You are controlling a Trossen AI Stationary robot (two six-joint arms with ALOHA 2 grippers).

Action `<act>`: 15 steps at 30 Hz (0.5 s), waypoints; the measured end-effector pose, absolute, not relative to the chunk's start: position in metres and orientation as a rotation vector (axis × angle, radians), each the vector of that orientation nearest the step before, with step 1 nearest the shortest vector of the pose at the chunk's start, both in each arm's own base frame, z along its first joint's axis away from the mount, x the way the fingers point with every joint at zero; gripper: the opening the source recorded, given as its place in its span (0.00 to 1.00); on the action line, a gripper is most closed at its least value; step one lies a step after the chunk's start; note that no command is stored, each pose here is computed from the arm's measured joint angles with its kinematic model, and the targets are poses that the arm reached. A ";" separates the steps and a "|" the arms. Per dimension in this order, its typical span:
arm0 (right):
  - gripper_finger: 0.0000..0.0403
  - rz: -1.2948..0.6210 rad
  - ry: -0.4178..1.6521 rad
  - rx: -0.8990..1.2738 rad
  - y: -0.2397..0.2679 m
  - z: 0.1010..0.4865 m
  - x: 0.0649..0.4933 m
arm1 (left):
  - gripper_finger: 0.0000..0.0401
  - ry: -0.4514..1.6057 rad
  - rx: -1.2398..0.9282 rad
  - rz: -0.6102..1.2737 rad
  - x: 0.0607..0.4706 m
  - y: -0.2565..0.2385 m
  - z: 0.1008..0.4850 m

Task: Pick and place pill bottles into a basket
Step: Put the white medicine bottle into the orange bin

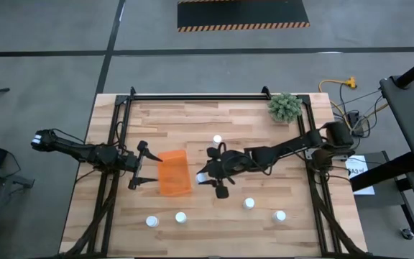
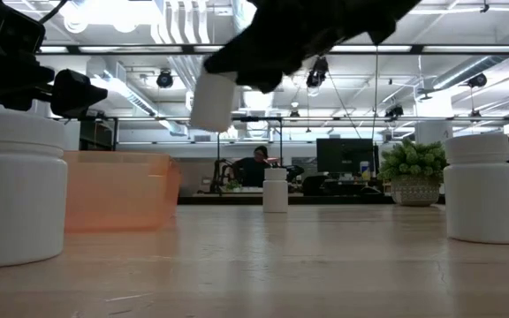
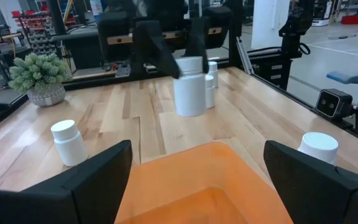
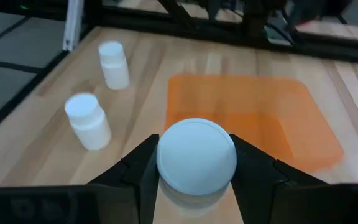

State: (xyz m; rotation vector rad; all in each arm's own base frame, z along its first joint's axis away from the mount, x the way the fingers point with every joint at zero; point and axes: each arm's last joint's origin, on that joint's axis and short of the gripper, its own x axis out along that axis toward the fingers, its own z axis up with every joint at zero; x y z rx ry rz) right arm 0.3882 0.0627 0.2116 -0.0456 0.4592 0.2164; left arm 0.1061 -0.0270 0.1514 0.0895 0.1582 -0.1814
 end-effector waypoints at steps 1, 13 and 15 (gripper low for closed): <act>0.36 0.225 0.452 -0.046 0.063 0.213 0.391 | 0.86 0.158 0.090 -0.181 0.106 -0.027 0.152; 0.36 0.271 0.424 -0.059 0.066 0.216 0.415 | 0.86 0.159 0.090 -0.181 0.106 -0.027 0.151; 0.36 0.267 0.429 -0.058 0.064 0.215 0.415 | 0.86 0.158 0.090 -0.181 0.106 -0.027 0.152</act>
